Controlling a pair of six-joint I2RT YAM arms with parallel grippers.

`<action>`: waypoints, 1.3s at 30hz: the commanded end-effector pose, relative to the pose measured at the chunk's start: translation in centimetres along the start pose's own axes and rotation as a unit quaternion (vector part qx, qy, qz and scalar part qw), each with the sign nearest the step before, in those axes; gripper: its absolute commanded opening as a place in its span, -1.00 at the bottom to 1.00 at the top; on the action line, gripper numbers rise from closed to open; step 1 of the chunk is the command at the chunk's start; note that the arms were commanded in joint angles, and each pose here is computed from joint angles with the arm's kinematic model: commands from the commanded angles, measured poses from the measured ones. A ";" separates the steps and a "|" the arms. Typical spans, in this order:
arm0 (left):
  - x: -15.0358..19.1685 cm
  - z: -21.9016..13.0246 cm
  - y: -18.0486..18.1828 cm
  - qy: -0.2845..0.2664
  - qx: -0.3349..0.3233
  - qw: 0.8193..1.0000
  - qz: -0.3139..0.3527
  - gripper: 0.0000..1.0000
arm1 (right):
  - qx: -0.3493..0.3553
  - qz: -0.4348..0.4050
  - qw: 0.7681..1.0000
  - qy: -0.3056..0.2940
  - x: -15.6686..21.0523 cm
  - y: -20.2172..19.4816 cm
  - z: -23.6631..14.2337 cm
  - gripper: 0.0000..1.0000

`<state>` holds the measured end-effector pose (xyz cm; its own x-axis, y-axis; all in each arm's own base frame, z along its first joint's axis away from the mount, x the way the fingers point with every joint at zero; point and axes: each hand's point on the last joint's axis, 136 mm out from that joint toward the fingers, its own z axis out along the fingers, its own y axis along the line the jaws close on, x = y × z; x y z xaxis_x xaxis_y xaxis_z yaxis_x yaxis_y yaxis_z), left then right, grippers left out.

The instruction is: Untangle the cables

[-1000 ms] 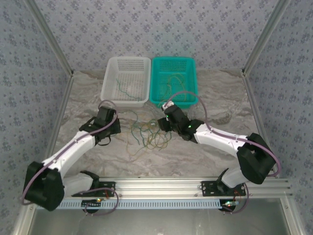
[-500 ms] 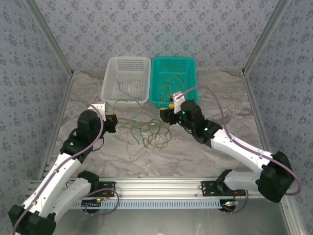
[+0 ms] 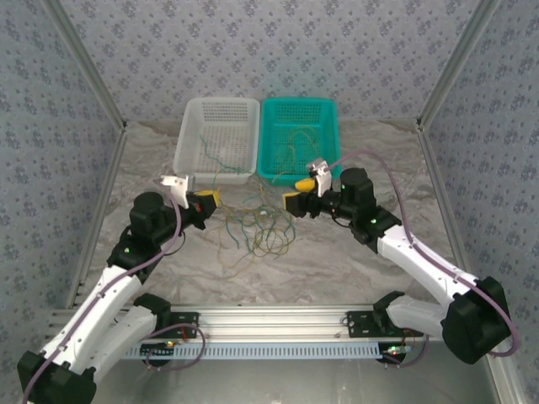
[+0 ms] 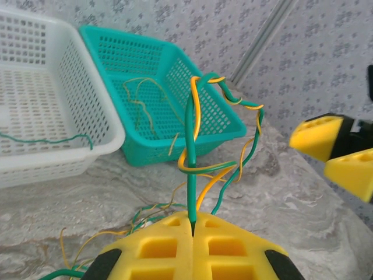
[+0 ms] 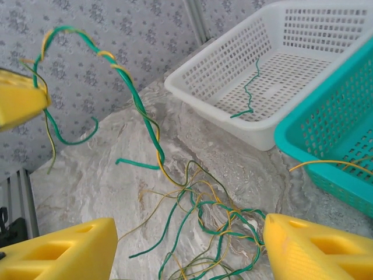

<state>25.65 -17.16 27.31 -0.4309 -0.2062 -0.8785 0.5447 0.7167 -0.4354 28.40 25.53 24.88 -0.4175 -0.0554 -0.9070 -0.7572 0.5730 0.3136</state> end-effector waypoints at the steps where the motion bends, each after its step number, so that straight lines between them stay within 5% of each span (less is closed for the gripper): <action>1: -3.7 -1.2 -2.6 -0.054 0.041 0.998 0.019 -1.00 | -0.038 -0.031 0.999 0.011 0.2 0.9 0.5 0.39; 13: -8.4 -2.6 -5.6 -0.102 0.083 0.991 0.026 -1.00 | -0.075 -0.105 0.992 -0.012 -1.9 2.6 1.4 0.47; 29: -7.6 -1.7 -5.0 -0.085 0.079 0.993 0.021 -1.00 | -0.111 -0.152 0.981 -0.037 -4.0 5.7 -1.1 0.69; 35: -7.2 -1.3 -4.8 -0.082 0.080 0.993 0.013 -1.00 | -0.136 -0.174 0.975 -0.028 -4.0 7.3 0.7 0.32; 39: -6.7 -1.1 -3.9 -0.080 0.063 0.995 0.011 -1.00 | -0.136 -0.172 0.975 -0.014 -4.0 7.4 1.7 -0.62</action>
<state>25.43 -18.19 34.72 -0.3294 -0.2842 -0.9004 0.6418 0.6321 -0.4343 25.08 31.12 29.49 -0.1192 -0.1765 -0.9771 -0.9553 0.2885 0.0644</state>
